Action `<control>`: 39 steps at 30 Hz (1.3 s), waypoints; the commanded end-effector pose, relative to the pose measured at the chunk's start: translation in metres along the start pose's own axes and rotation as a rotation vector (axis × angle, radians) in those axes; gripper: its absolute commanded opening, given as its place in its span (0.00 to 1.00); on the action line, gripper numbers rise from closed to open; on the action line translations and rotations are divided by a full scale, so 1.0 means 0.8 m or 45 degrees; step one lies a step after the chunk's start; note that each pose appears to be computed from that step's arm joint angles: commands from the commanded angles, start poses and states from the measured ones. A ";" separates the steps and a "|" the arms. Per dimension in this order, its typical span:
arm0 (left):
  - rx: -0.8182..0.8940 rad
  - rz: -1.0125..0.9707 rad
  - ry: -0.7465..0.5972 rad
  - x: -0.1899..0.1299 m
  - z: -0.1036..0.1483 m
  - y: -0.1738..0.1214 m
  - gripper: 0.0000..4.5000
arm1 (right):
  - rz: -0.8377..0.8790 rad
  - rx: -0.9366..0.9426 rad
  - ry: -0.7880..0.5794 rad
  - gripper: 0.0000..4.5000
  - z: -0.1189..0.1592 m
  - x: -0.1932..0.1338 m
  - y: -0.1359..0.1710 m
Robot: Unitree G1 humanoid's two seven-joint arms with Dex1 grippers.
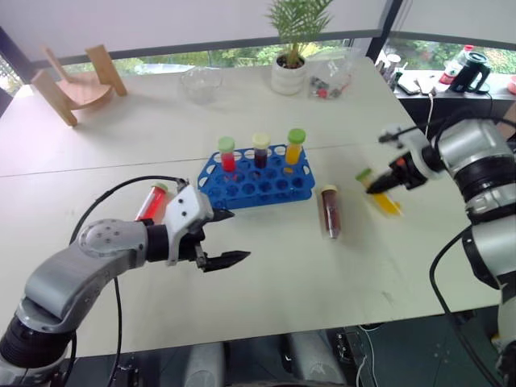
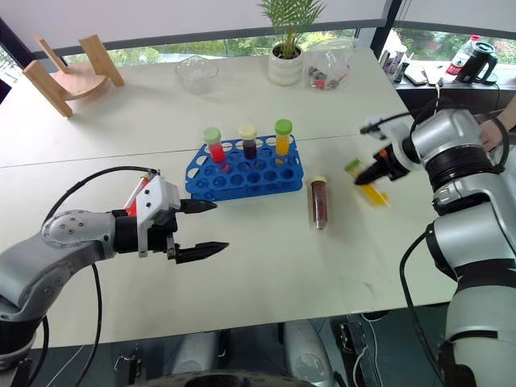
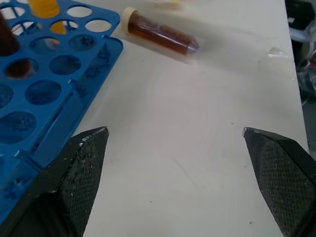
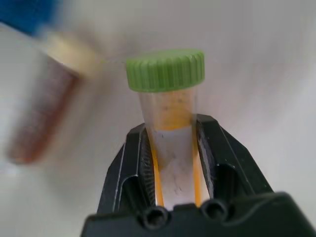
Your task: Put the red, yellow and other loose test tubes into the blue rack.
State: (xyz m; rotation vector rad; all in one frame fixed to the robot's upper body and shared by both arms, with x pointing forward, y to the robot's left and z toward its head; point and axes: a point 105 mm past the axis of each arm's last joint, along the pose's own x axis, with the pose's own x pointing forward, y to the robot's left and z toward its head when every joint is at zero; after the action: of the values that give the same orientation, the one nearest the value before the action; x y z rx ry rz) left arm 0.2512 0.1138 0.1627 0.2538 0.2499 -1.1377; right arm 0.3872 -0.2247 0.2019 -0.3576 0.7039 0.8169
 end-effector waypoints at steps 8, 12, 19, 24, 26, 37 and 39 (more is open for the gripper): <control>-0.106 -0.002 0.021 -0.033 -0.010 0.044 1.00 | -0.340 -0.060 -1.258 0.18 0.084 -0.025 0.098; -0.107 -0.013 0.052 -0.033 -0.011 0.053 1.00 | -0.403 -0.014 -1.301 0.18 0.071 0.006 0.119; -0.084 -0.044 0.087 -0.031 -0.007 0.060 1.00 | -0.432 0.027 -1.270 0.18 0.049 0.047 0.131; -0.086 -0.052 0.091 -0.026 -0.010 0.057 1.00 | -0.483 0.015 -1.239 0.18 0.038 0.064 0.119; -0.091 -0.055 0.087 -0.026 -0.011 0.056 1.00 | -0.501 0.003 -1.228 0.18 0.036 0.068 0.114; -0.111 -0.031 0.068 -0.026 -0.014 0.054 1.00 | -0.475 -0.053 -1.170 0.18 0.030 0.094 0.115; -0.114 -0.024 0.059 -0.027 -0.014 0.054 1.00 | -0.484 -0.068 -1.169 0.41 0.029 0.091 0.115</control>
State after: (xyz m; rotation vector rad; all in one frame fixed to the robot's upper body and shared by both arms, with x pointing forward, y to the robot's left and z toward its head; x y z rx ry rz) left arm 0.2823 0.1545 0.1494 0.1765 0.4064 -1.1364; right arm 0.3630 -0.1132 0.1557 -0.1009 -0.1988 0.5458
